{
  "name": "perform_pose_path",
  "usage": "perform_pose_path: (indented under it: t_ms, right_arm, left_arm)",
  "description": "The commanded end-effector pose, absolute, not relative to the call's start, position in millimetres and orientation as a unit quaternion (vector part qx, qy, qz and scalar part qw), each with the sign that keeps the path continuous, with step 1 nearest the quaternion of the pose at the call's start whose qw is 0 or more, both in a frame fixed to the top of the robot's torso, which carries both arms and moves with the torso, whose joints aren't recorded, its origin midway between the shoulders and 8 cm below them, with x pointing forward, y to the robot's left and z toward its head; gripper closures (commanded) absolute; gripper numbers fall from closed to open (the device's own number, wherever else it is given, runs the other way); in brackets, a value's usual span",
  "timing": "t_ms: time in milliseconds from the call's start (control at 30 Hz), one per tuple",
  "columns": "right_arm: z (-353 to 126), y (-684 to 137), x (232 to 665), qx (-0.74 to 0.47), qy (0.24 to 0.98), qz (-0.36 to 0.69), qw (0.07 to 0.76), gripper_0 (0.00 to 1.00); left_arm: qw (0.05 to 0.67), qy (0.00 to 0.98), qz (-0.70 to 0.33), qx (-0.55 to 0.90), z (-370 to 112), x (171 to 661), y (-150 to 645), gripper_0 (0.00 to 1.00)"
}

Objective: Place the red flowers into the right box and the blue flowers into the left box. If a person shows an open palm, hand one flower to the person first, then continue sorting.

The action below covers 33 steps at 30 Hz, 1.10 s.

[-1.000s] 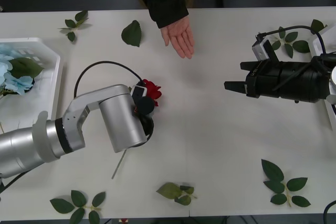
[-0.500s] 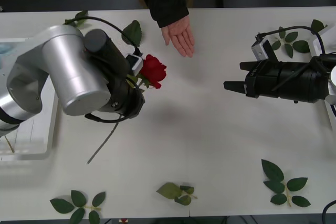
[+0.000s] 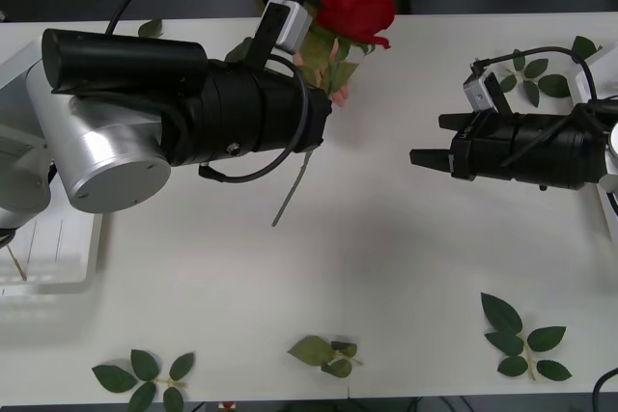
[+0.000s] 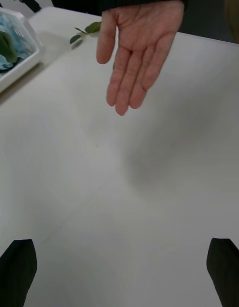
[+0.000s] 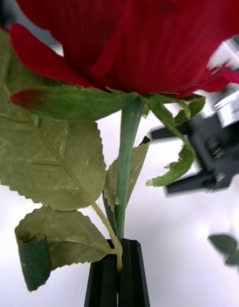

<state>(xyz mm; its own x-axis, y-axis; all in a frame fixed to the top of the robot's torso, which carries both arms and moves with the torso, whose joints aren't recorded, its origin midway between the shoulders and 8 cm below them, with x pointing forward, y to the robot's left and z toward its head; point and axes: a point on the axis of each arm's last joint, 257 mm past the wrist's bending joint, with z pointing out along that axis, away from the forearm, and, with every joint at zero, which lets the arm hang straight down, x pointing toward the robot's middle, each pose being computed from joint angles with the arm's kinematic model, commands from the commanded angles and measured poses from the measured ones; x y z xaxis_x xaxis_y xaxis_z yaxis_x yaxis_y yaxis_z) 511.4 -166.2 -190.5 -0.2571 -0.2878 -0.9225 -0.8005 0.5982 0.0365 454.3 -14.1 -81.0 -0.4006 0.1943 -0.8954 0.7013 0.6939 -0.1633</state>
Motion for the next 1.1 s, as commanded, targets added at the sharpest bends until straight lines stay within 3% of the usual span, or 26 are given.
perform_pose_path:
  t_ms: [33, 500, 733, 1067, 1100]
  right_arm:
    - [-172, -159, 496, -0.347, 0.722, 0.332, 0.498, 0.01]
    - [-121, -160, 445, -0.312, 0.61, 0.54, 0.488, 0.0]
    - [-83, -118, 451, -0.304, 0.555, 0.584, 0.508, 0.01]
    - [-65, -74, 473, -0.326, 0.556, 0.542, 0.539, 0.01]
    - [-64, -67, 473, -0.33, 0.556, 0.539, 0.54, 0.09]
  left_arm:
    - [0.534, 0.724, -0.304, 0.315, -42, 445, -27, 1.0]
    - [0.674, 0.557, -0.368, 0.318, 24, 444, -73, 1.0]
    - [0.679, 0.541, -0.385, 0.315, 8, 442, -95, 1.0]
    - [0.678, 0.541, -0.381, 0.321, -1, 440, -107, 1.0]
    - [0.677, 0.542, -0.38, 0.321, -2, 441, -107, 1.0]
